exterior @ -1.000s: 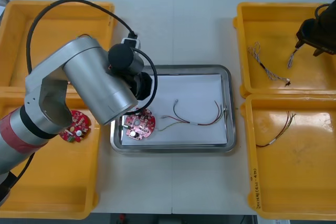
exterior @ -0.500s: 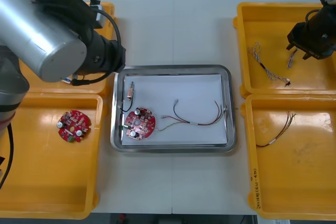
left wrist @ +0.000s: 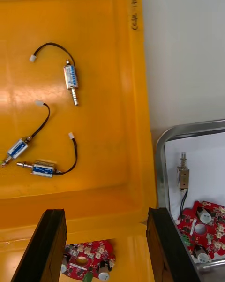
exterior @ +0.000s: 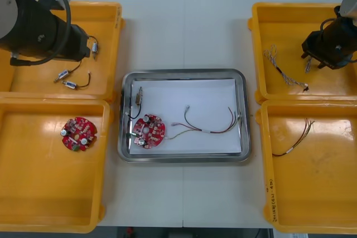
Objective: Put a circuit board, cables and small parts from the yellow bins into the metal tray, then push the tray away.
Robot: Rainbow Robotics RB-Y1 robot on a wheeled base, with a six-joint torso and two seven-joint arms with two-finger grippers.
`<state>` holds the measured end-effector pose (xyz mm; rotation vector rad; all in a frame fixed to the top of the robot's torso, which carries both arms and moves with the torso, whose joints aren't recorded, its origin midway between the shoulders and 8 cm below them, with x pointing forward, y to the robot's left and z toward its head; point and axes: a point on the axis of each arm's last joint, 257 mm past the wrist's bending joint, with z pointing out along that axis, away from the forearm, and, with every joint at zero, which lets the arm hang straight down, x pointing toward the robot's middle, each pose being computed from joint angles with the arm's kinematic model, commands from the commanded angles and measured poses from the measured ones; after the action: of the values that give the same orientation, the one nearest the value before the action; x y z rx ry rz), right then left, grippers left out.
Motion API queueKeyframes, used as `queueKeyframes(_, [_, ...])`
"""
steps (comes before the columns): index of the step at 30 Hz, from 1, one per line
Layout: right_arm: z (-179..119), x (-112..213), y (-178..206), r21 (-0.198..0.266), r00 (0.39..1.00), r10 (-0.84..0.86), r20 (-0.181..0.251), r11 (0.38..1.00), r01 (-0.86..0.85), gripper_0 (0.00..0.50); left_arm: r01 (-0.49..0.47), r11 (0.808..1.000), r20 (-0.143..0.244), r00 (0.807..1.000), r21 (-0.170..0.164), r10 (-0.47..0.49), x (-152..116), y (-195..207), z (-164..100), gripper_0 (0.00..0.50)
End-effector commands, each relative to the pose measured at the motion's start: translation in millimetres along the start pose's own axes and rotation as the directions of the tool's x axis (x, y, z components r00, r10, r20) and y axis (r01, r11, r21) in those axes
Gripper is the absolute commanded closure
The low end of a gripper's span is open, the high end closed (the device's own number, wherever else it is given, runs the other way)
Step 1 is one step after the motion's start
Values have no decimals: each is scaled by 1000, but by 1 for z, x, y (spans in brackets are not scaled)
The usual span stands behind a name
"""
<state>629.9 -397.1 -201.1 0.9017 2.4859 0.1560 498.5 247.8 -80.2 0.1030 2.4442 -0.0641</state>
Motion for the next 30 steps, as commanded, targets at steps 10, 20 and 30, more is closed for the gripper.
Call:
queueKeyframes(10, [4, -3, 14, -38, 997, 71, 24, 997, -70, 0, -257, 964, -58, 966, -68, 253, -17, 77, 7, 0])
queueKeyframes(20, [13, -2, 8, -44, 995, 92, 35, 995, -90, 500, -309, 949, -48, 951, -67, 306, -36, 104, 33, 0])
queueKeyframes(30, [-1, -5, 11, -32, 997, 81, 16, 996, -81, 500, -306, 949, -55, 952, -77, 302, -36, 123, 52, 0])
